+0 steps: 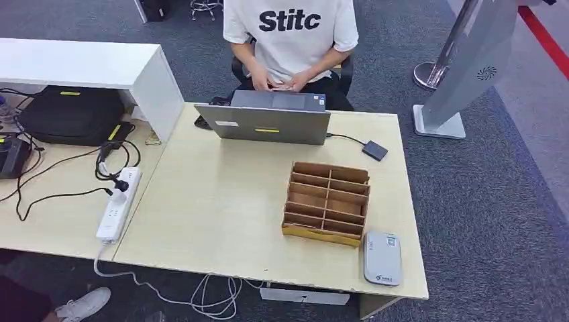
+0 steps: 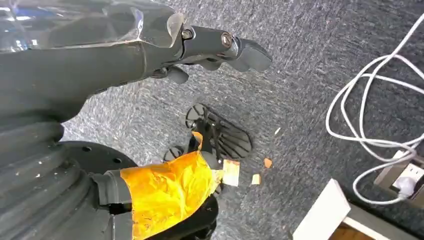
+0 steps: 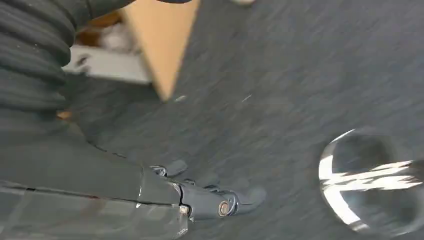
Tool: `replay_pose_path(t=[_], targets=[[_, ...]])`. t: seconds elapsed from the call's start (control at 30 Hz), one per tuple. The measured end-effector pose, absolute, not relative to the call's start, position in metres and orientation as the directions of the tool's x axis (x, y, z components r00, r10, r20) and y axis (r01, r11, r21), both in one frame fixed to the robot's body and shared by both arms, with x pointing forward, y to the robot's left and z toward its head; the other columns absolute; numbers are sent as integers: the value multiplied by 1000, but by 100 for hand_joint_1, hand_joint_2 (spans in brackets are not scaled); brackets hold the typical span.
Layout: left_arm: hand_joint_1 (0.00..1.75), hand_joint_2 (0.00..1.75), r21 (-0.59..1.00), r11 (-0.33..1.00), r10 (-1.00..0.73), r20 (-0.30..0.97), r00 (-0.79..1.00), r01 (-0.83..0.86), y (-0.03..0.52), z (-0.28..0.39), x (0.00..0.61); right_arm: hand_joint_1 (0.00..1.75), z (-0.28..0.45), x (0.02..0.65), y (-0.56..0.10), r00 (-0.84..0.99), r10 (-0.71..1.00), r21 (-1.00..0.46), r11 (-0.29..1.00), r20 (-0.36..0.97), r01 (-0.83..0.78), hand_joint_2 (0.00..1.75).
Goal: Pass the card to the sensor for recognition and then transmit it.
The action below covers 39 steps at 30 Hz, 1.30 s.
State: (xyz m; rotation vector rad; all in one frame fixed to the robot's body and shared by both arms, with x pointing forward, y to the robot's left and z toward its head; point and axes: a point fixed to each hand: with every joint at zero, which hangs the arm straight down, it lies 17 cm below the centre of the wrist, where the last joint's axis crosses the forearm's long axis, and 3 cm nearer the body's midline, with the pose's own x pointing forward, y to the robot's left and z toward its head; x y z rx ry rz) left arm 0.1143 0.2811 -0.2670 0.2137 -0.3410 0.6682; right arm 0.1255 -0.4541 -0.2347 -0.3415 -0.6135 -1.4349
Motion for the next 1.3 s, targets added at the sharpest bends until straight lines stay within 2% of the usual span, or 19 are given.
replay_pose_path(t=[0.2, 0.37, 0.4, 0.43, 0.47, 0.5, 0.57, 0.6, 0.67, 0.73, 0.97, 1.0, 1.03, 1.07, 1.1, 1.13, 1.17, 1.2, 1.3], targets=[[0, 175, 103, 765, 568, 358, 741, -636, 282, -268, 110, 0, -254, 109, -408, 75, -873, 76, 127, 481, 989, 175], [0, 175, 102, 773, 570, 322, 756, -627, 277, -271, 105, 0, -264, 103, -379, 172, -900, 26, 199, 401, 980, 175], [72, 175, 102, 775, 570, 315, 759, -624, 277, -271, 105, 131, -264, 103, -379, 196, -894, 15, 221, 404, 975, 175], [164, 175, 102, 776, 570, 308, 762, -622, 276, -271, 104, 173, -264, 103, -378, 229, -884, 3, 252, 408, 968, 175], [164, 175, 103, 777, 571, 303, 763, -622, 275, -272, 103, 173, -264, 103, -378, 255, -875, -5, 278, 411, 961, 175], [175, 175, 103, 777, 573, 292, 766, -621, 274, -272, 101, 175, -263, 107, -377, 299, -858, -6, 326, 417, 945, 175], [175, 175, 104, 780, 573, 278, 771, -617, 273, -273, 99, 175, -263, 112, -372, 369, -831, 5, 408, 417, 913, 175], [162, 175, 104, 782, 572, 272, 774, -615, 272, -273, 98, 175, -264, 115, -368, 412, -814, 4, 453, 410, 891, 175], [162, 175, 106, 786, 569, 263, 779, -609, 271, -274, 97, 175, -266, 118, -356, 540, -747, -14, 581, 388, 814, 175], [152, 175, 116, 792, 565, 236, 791, -600, 269, -275, 92, 175, -269, 115, -345, 671, -656, -37, 705, 345, 708, 175], [136, 175, 138, 819, 538, 153, 829, -557, 263, -278, 79, 175, -278, 93, -313, 915, -347, -84, 925, 205, 370, 175], [136, 175, 138, 824, 532, 148, 834, -550, 262, -278, 78, 134, -278, 90, -309, 937, -294, -82, 946, 191, 313, 175], [138, 175, 139, 828, 526, 142, 838, -543, 262, -278, 78, 63, -279, 87, -304, 953, -250, -75, 961, 174, 266, 175], [138, 175, 139, 831, 523, 134, 841, -539, 261, -278, 77, 63, -279, 84, -298, 967, -198, -68, 975, 158, 211, 175], [129, 175, 141, 833, 520, 132, 844, -535, 261, -278, 76, 7, -280, 82, -295, 975, -165, -64, 982, 149, 176, 175], [77, 175, 146, 835, 516, 131, 847, -531, 261, -278, 76, 0, -280, 79, -292, 981, -135, -61, 988, 139, 144, 175], [16, 175, 151, 836, 513, 126, 849, -528, 262, -279, 75, 0, -280, 78, -290, 985, -111, -58, 991, 133, 120, 175], [0, 175, 155, 837, 511, 123, 851, -525, 262, -279, 73, 0, -280, 76, -289, 987, -94, -62, 993, 127, 103, 175], [0, 175, 159, 843, 501, 109, 858, -513, 261, -279, 71, 0, -281, 70, -295, 993, -61, -98, 993, 103, 71, 175]])
